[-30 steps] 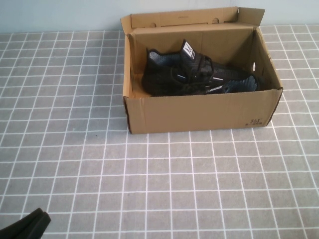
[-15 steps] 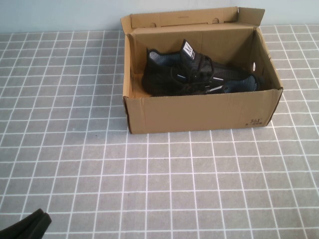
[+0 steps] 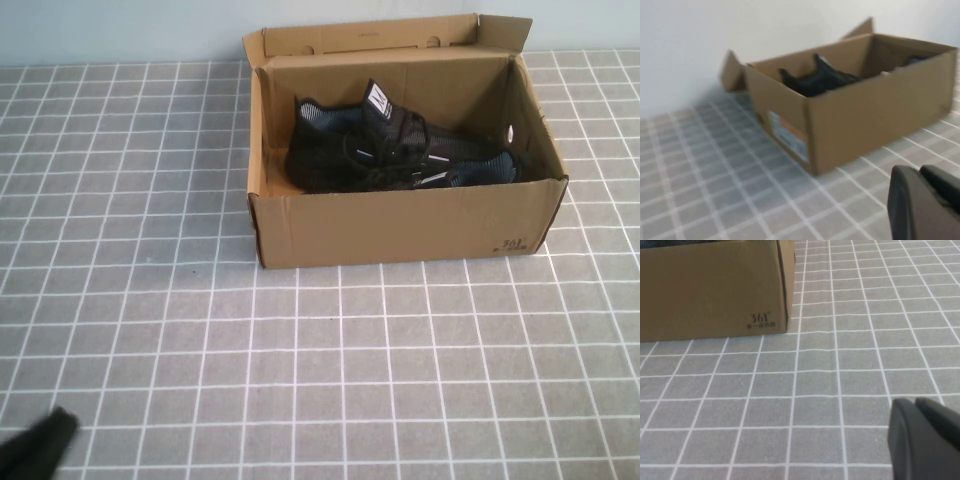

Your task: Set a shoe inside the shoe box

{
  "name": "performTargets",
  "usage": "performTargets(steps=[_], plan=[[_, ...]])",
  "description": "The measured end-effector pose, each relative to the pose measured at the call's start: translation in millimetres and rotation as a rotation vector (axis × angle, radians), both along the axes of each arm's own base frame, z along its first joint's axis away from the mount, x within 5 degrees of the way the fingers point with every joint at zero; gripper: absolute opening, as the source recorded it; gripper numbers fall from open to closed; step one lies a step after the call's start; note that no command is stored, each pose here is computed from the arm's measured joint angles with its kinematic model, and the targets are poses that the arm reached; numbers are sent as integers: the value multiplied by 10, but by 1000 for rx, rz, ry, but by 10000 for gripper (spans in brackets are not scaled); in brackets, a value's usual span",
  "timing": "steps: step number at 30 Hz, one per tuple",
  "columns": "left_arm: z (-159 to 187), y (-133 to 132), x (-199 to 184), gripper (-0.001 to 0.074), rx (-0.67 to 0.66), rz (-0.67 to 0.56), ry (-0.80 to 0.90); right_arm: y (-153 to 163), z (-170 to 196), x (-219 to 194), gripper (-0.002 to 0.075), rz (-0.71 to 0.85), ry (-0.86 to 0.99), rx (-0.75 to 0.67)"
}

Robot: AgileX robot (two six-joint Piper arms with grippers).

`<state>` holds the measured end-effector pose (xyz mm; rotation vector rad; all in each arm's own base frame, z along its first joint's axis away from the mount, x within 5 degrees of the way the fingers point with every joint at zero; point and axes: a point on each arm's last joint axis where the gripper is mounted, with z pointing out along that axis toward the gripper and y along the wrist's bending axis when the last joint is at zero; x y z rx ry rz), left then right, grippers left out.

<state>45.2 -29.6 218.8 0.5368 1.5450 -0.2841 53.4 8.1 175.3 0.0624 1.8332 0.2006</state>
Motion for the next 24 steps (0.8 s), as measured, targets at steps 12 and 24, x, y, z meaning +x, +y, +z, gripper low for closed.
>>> performTargets(steps=[12,24], plan=[[3,185,103,-1,-35,324,-202,0,-1,0,-16,0,1,0],[-357,205,104,-1,54,350,110,0,-2,-1,-16,0,2,0]])
